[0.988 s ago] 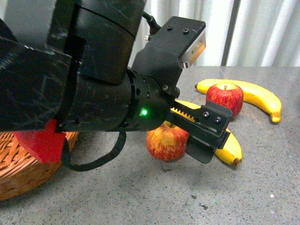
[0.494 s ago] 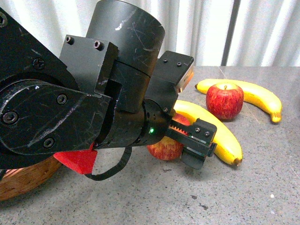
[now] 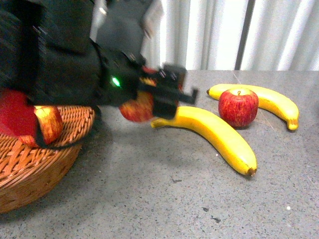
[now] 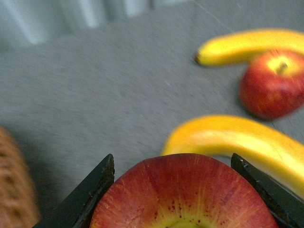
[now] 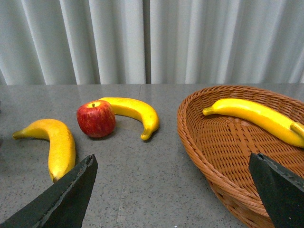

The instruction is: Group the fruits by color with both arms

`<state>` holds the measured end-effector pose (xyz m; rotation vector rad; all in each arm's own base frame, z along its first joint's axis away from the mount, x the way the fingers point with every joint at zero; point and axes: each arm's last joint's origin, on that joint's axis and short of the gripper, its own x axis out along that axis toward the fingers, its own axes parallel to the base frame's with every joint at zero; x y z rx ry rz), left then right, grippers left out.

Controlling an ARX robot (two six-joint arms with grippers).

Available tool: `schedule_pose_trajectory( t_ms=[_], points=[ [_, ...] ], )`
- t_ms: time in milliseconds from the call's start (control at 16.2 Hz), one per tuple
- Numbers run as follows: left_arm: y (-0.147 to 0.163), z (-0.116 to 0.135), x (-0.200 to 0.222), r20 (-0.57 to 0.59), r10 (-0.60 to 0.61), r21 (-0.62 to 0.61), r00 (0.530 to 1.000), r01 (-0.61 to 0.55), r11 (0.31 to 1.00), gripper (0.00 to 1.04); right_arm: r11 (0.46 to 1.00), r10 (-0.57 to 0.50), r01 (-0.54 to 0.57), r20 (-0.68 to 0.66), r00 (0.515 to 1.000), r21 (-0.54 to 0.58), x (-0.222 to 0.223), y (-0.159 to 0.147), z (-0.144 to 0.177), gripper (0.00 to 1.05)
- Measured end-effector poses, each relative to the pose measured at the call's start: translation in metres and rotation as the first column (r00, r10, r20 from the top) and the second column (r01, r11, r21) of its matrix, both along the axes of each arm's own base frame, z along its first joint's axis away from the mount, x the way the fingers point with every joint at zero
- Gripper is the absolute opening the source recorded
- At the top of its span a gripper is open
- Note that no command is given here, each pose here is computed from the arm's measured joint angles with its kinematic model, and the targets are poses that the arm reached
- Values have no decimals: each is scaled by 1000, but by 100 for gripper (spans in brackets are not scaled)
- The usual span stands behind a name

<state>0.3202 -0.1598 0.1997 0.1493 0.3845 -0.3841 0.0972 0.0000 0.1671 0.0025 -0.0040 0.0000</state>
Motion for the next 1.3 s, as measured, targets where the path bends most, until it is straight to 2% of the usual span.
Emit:
schedule_pose_trajectory(
  t_ms=[124,185,247,432,618,679,803,988,1112,1174,1297],
  points=[
    [43,32,-3,93,168,-55,981,-163,985,67,1000,0,0,0,1000,0,0,0,0,98],
    [59,37,-6,96,225,-72,969,-219,973,67,1000,0,0,0,1000,0,0,0,0,98],
    [88,37,-14,92,340,-89,936,-332,939,67,1000,0,0,0,1000,0,0,0,0,98],
    [137,13,-34,16,503,-107,864,-499,860,67,1000,0,0,0,1000,0,0,0,0,98],
    [153,-17,-45,-57,564,-78,824,-566,820,67,1000,0,0,0,1000,0,0,0,0,98],
    [154,-22,-47,-70,569,-71,819,-573,817,78,1000,0,0,0,1000,0,0,0,0,98],
    [151,-14,-50,-51,557,-91,829,-560,824,99,1000,0,0,0,1000,0,0,0,0,98],
    [131,26,-60,35,493,-153,869,-483,862,98,1000,0,0,0,1000,0,0,0,0,98],
    [103,64,-55,143,388,-231,911,-350,908,98,1000,0,0,0,1000,0,0,0,0,98],
    [86,74,-48,180,321,-259,930,-270,927,98,1000,0,0,0,1000,0,0,0,0,98],
    [44,75,-17,158,179,-260,971,-134,956,98,1000,0,0,0,1000,0,0,0,0,98]
  ],
)
